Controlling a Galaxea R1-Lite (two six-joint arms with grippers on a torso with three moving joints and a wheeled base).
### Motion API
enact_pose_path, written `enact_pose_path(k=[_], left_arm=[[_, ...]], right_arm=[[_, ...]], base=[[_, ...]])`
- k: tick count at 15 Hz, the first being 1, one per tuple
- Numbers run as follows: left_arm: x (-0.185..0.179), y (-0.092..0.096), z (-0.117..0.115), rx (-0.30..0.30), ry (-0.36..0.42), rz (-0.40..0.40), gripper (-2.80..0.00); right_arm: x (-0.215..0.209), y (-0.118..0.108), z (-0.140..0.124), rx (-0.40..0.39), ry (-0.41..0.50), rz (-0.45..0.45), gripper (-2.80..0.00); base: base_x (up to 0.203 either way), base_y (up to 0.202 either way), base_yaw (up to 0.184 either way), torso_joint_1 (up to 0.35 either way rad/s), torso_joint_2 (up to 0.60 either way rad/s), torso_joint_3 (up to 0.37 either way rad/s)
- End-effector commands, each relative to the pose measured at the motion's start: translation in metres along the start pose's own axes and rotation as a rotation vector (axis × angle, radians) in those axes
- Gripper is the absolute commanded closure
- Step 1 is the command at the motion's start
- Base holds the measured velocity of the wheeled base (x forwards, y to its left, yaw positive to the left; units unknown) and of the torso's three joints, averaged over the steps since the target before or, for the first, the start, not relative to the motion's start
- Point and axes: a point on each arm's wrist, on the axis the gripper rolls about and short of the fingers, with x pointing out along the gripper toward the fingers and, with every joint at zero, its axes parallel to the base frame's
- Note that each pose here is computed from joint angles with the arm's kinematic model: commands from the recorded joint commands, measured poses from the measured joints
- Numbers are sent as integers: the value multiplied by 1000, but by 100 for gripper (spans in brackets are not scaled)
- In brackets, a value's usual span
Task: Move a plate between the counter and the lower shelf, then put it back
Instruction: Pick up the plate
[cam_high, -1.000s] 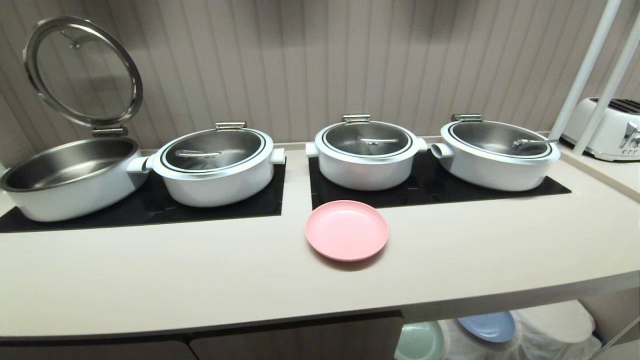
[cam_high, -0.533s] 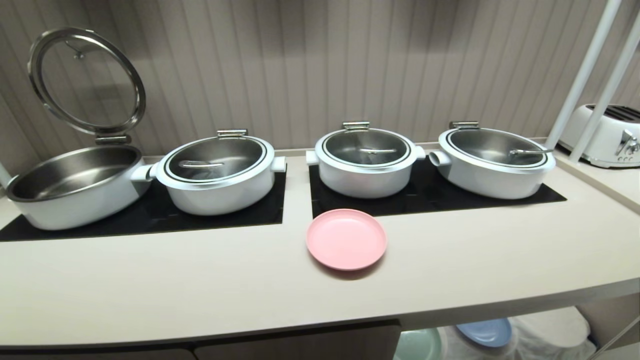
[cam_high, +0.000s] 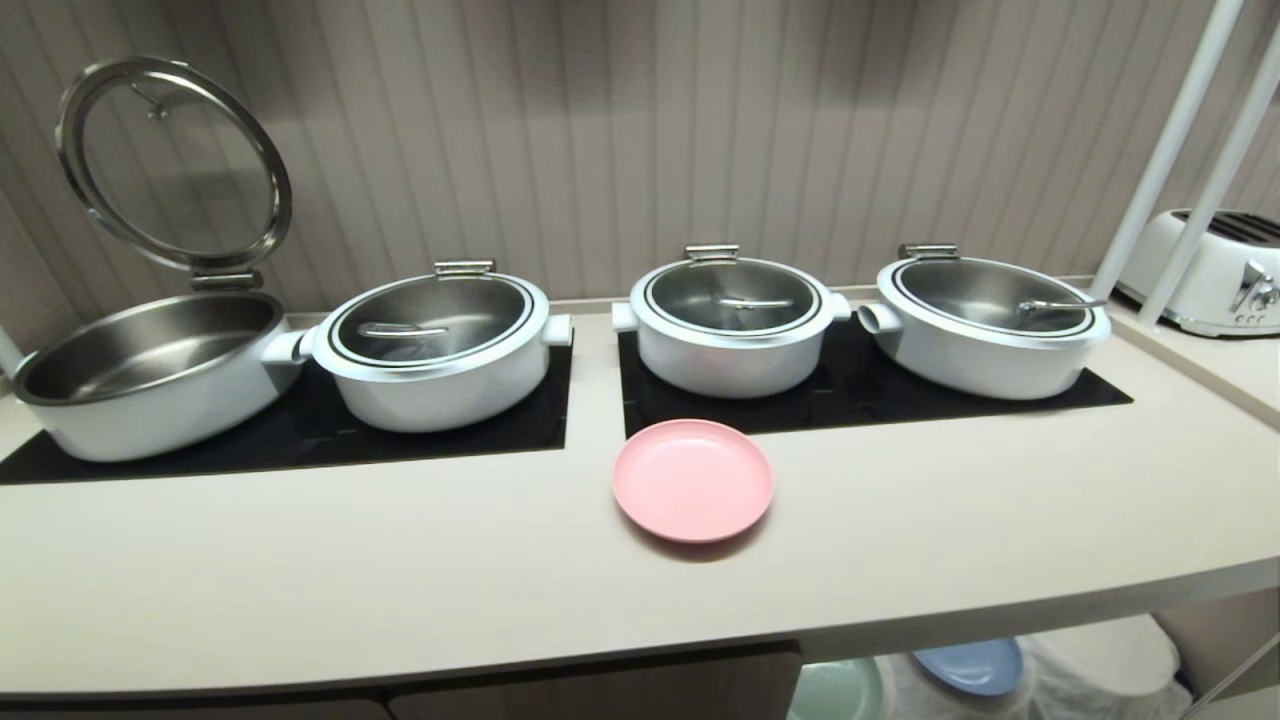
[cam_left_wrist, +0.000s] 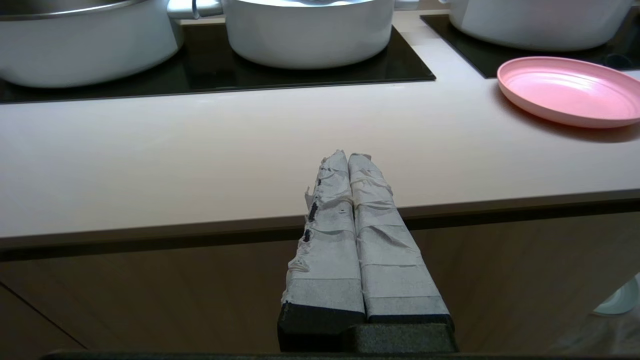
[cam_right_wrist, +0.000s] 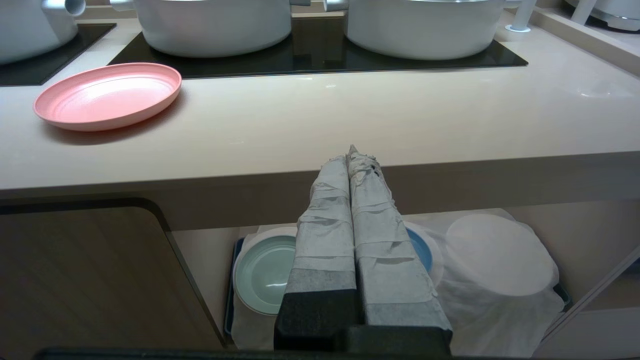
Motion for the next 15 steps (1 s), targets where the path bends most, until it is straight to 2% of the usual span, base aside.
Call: enact_pose_path(k=[1, 15], left_arm=[[0, 0, 0, 0, 0, 0, 0], [0, 0, 0, -1, 0, 0, 0]], right_arm=[[0, 0, 0, -1, 0, 1, 0], [0, 0, 0, 0, 0, -1, 0]], base=[[0, 0, 0, 0, 0, 0], [0, 0, 0, 0, 0, 0]])
